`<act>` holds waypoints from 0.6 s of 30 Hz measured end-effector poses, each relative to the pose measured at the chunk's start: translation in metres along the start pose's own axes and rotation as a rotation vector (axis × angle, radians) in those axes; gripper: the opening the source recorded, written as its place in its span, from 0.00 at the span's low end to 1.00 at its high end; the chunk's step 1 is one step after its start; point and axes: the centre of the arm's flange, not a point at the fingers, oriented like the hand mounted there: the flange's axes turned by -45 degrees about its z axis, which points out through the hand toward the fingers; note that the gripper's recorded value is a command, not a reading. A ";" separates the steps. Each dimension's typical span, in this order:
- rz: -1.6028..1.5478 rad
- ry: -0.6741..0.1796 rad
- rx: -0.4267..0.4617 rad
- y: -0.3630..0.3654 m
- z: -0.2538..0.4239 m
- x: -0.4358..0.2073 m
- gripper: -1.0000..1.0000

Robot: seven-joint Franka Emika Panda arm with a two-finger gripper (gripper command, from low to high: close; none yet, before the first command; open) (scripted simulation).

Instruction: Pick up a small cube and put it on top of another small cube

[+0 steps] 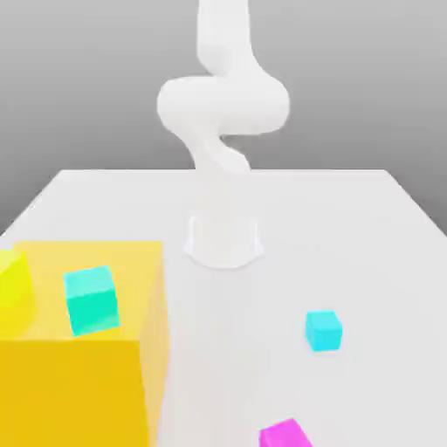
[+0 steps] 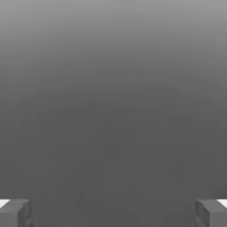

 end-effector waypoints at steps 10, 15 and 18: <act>-0.125 -0.256 0.048 -0.023 0.181 -0.021 0.50; -0.188 -0.382 0.073 -0.037 0.265 -0.055 0.50; -0.229 -0.456 0.090 -0.047 0.312 -0.083 0.50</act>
